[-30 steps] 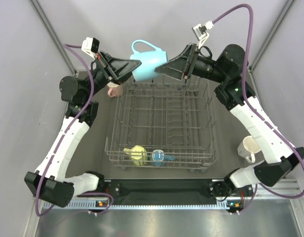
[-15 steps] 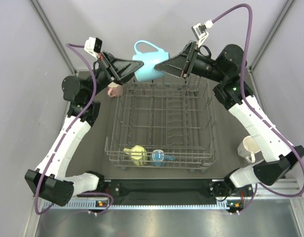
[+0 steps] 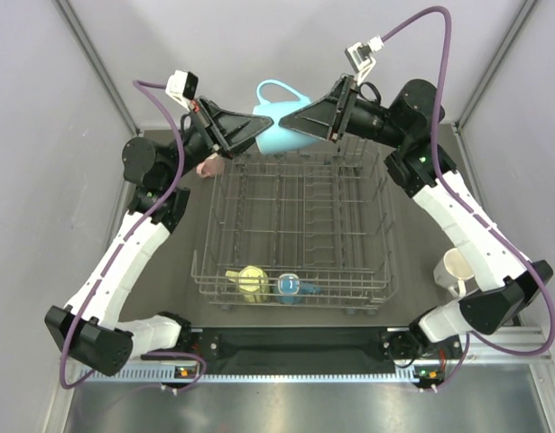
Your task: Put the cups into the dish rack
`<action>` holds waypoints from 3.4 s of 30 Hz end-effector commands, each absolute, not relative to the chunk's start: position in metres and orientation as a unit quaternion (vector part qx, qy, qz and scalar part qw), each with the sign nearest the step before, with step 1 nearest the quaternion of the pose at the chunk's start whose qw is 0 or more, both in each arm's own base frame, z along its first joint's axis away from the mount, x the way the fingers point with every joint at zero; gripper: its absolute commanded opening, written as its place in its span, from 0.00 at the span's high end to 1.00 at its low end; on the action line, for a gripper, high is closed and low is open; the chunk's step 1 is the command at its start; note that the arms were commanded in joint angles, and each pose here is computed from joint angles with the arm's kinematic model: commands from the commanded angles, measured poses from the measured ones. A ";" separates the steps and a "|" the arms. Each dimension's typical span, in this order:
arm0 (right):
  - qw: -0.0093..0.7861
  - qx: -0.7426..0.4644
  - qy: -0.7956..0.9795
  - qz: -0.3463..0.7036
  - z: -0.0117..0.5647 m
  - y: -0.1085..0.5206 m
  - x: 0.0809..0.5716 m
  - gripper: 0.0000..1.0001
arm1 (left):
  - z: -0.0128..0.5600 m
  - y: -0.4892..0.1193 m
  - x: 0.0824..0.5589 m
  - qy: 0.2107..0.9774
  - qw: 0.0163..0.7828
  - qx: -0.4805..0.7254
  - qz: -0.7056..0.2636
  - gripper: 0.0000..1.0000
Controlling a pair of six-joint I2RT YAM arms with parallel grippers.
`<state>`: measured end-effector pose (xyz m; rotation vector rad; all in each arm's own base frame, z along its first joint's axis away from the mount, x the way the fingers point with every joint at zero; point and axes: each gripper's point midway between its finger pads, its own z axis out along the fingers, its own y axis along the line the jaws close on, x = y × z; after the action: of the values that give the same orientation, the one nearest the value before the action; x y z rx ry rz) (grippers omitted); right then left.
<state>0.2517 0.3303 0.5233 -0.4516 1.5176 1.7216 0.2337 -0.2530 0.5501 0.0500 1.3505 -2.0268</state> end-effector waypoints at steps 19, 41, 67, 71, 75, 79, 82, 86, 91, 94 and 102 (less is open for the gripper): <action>0.416 -0.188 0.566 0.686 0.535 0.303 0.231 0.08 | 0.580 -0.244 0.211 0.475 0.391 0.051 -0.787 1.00; 0.409 -0.201 0.573 0.681 0.531 0.305 0.237 1.00 | 0.549 -0.253 0.209 0.517 0.359 0.065 -0.774 0.58; 0.316 -0.446 0.770 0.328 0.296 0.207 0.157 1.00 | 0.406 -0.234 0.228 0.775 0.327 -0.008 -0.542 0.04; 0.276 -0.471 0.774 0.321 0.266 0.207 0.138 1.00 | 0.399 -0.234 0.234 0.784 0.320 -0.016 -0.531 0.05; 0.264 -0.477 0.785 0.294 0.238 0.199 0.137 1.00 | 0.397 -0.235 0.237 0.787 0.315 -0.019 -0.530 0.06; 0.251 -0.487 0.790 0.275 0.216 0.193 0.138 1.00 | 0.398 -0.236 0.239 0.787 0.314 -0.019 -0.530 0.06; 0.243 -0.501 0.788 0.262 0.205 0.192 0.137 1.00 | 0.397 -0.236 0.240 0.789 0.315 -0.022 -0.527 0.06; 0.232 -0.525 0.773 0.271 0.199 0.195 0.129 1.00 | 0.395 -0.235 0.241 0.791 0.314 -0.025 -0.524 0.06; 0.202 -0.546 0.766 0.273 0.195 0.194 0.123 1.00 | 0.391 -0.236 0.243 0.795 0.309 -0.026 -0.522 0.06; 0.185 -0.549 0.761 0.292 0.197 0.202 0.121 1.00 | 0.389 -0.237 0.245 0.797 0.306 -0.028 -0.520 0.06; 0.152 -0.564 0.760 0.284 0.200 0.199 0.124 1.00 | 0.377 -0.235 0.247 0.803 0.305 -0.032 -0.510 0.06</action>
<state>0.1245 0.1879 0.1767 -1.5781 2.2738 0.7551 0.2450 -0.2378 0.3712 -0.1084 2.1627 -1.3716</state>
